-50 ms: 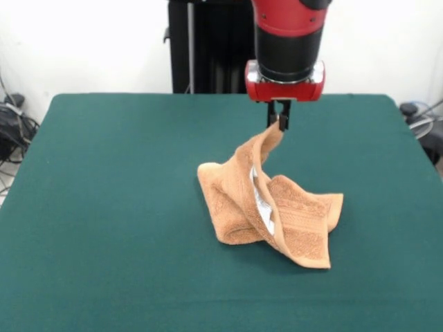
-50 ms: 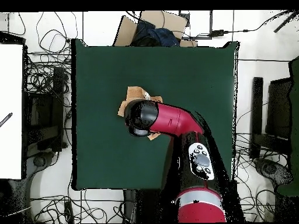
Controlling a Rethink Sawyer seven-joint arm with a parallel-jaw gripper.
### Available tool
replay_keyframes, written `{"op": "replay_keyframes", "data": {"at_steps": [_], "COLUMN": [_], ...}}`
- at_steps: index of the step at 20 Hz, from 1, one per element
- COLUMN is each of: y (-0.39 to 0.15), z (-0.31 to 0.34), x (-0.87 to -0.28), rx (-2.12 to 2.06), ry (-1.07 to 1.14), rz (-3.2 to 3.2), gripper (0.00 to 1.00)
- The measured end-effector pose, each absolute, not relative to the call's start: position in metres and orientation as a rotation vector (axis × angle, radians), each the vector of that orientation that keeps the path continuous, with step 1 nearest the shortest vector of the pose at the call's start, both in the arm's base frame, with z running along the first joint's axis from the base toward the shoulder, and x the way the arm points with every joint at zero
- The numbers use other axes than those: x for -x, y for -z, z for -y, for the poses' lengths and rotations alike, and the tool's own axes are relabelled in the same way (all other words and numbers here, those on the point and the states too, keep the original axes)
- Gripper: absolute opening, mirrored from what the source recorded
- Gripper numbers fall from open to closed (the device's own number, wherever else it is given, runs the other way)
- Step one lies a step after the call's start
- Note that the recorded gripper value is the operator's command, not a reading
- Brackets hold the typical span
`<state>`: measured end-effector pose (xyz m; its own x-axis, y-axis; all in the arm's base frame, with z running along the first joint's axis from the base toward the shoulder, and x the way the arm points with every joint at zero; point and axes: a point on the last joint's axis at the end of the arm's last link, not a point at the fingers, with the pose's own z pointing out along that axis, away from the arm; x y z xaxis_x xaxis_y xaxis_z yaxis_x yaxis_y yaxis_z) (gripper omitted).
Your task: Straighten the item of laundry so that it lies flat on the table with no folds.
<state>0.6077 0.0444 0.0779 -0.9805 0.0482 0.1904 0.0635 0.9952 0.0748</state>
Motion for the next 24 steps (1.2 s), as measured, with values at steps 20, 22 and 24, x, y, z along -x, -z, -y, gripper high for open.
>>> {"op": "replay_keyframes", "data": {"at_steps": [20,22,24], "y": [-0.096,-0.096,-0.096], "z": [-0.034,-0.036,-0.037], "x": [-0.608,-0.609,-0.61], "rx": [0.114,0.11,0.109], "ry": [0.167,0.178,0.182], "rz": [2.964,2.965,2.966], "gripper": [0.0,0.0,0.0]}}
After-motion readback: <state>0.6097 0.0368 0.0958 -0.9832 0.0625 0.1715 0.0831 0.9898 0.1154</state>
